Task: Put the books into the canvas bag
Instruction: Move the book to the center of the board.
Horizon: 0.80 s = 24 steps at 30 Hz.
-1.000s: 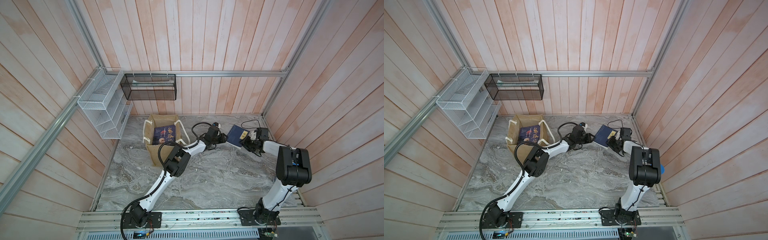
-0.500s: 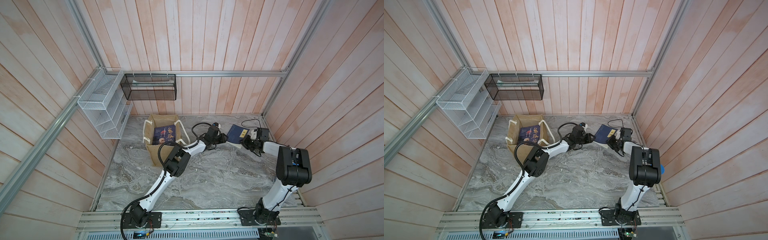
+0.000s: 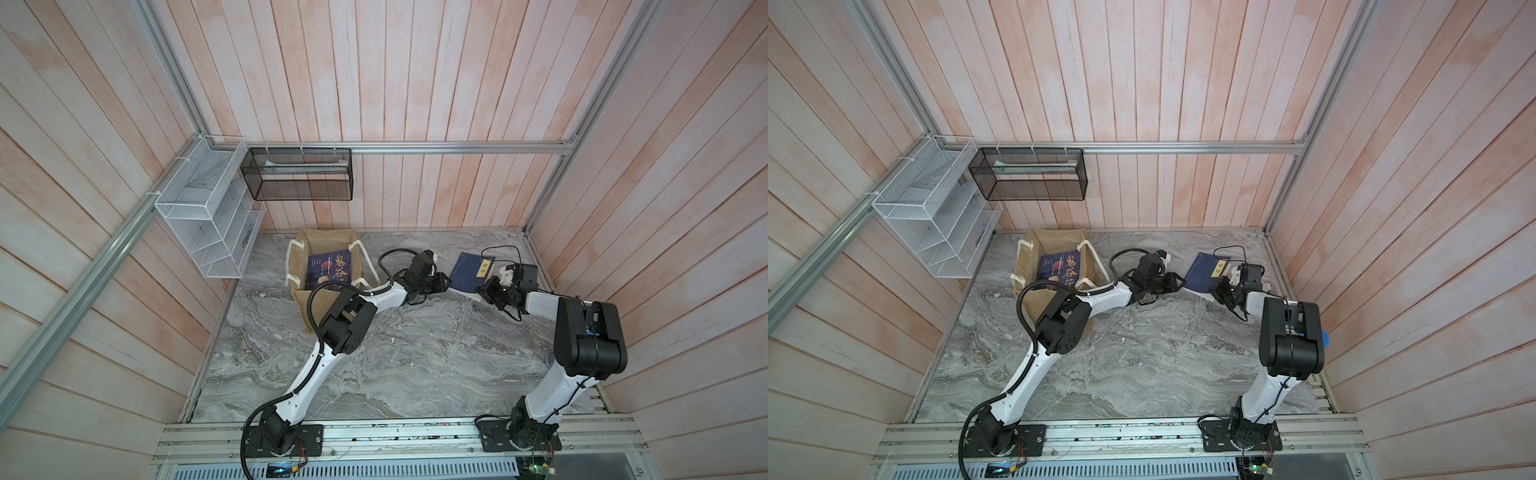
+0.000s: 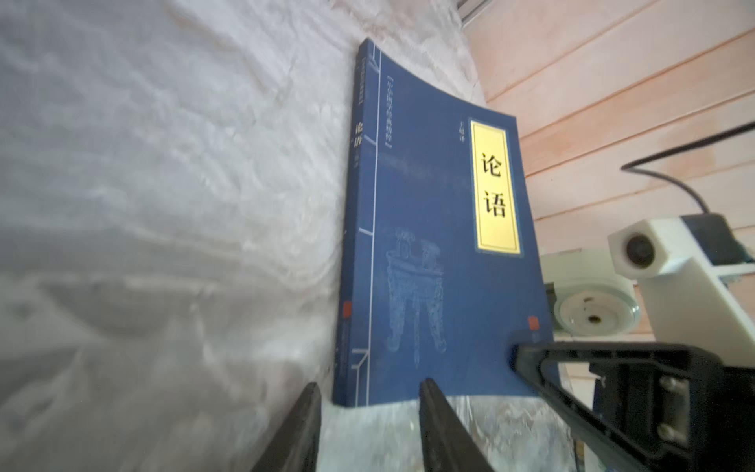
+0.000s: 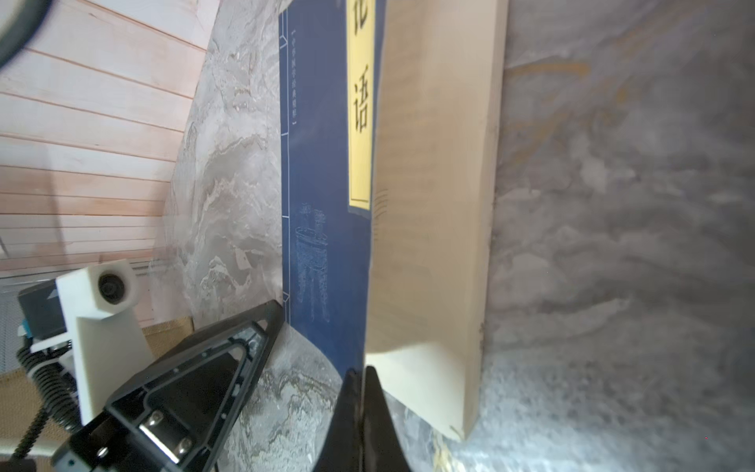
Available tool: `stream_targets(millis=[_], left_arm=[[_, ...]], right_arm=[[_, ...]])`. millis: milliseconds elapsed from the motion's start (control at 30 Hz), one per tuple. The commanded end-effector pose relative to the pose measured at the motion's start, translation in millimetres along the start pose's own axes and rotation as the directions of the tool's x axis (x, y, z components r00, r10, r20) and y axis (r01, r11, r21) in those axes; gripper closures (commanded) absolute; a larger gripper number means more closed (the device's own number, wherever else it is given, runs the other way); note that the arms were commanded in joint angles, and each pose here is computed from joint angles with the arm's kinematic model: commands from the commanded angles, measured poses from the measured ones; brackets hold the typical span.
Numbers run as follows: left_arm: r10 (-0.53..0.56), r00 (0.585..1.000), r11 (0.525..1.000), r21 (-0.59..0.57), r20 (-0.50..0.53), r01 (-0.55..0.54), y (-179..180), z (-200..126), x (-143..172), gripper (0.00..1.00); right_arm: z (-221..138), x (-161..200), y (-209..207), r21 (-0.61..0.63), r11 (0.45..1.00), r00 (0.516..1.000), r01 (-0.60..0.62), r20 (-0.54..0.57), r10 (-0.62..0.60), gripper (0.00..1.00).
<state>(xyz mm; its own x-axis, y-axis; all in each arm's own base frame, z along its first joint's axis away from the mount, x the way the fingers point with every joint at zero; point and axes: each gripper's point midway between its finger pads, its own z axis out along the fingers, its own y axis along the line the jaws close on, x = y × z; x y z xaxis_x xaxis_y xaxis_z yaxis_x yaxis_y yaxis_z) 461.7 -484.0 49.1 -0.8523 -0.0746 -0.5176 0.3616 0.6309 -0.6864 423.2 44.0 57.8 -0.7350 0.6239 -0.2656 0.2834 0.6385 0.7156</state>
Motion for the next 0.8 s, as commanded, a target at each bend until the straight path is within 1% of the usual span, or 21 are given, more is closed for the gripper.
stream_targets(millis=[0, 133, 267, 400, 500, 567, 600, 633, 667, 700, 767], left_arm=[[0.073, 0.996, 0.997, 0.007, 0.043, -0.074, -26.8, -42.8, -17.6, 0.57], [0.097, 0.995, 0.995, -0.022, 0.028, -0.096, -31.7, -81.7, -6.2, 0.57], [0.111, 0.994, 0.991, -0.073, 0.004, -0.11, -30.1, -123.5, 9.7, 0.57], [0.104, 0.995, 0.984, -0.145, -0.012, -0.105, -18.6, -161.6, 29.6, 0.57], [0.072, 0.997, 0.979, -0.191, -0.026, -0.075, -5.7, -182.0, 48.9, 0.57], [0.046, 0.998, 0.974, -0.218, -0.039, -0.054, 3.3, -190.8, 60.8, 0.57], [0.026, 0.999, 0.97, -0.239, -0.045, -0.036, 9.1, -194.7, 66.7, 0.56], [0.008, 0.999, 0.967, -0.253, -0.051, -0.021, 13.1, -196.8, 71.1, 0.56], [-0.012, 0.998, 0.964, -0.266, -0.054, -0.003, 16.7, -199.4, 75.5, 0.56], [-0.03, 0.998, 0.96, -0.279, -0.057, 0.013, 20.4, -201.5, 80.1, 0.56], [-0.052, 0.997, 0.951, -0.307, -0.053, 0.034, 25.7, -204.8, 87.7, 0.56]], right_arm=[[-13.1, 20.8, 20.9, -0.034, 0.998, 0.999, 0.044, -0.025, -0.045, 1.0], [-17.2, 63.5, 39.3, -0.036, 0.994, 0.991, 0.099, -0.083, -0.102, 1.0], [-17.7, 126.9, 66.5, -0.073, 0.984, 0.972, 0.161, -0.163, -0.171, 1.0], [-20.1, 189.8, 86.2, -0.121, 0.976, 0.949, 0.18, -0.24, -0.205, 1.0], [-23.6, 219.1, 94.3, -0.14, 0.973, 0.937, 0.185, -0.273, -0.217, 1.0], [-24.5, 228.2, 90.2, -0.127, 0.974, 0.934, 0.186, -0.284, -0.215, 1.0], [-24.8, 229.4, 85.7, -0.112, 0.976, 0.935, 0.184, -0.286, -0.209, 0.99], [-24.8, 229.9, 80.9, -0.096, 0.978, 0.936, 0.186, -0.285, -0.206, 0.93], [-25.1, 228.5, 76.9, -0.079, 0.978, 0.938, 0.193, -0.278, -0.207, 0.85], [-25.4, 227.1, 75.0, -0.065, 0.976, 0.938, 0.205, -0.273, -0.215, 0.8], [-25.4, 223.5, 72.5, -0.043, 0.972, 0.936, 0.23, -0.264, -0.233, 0.72]])
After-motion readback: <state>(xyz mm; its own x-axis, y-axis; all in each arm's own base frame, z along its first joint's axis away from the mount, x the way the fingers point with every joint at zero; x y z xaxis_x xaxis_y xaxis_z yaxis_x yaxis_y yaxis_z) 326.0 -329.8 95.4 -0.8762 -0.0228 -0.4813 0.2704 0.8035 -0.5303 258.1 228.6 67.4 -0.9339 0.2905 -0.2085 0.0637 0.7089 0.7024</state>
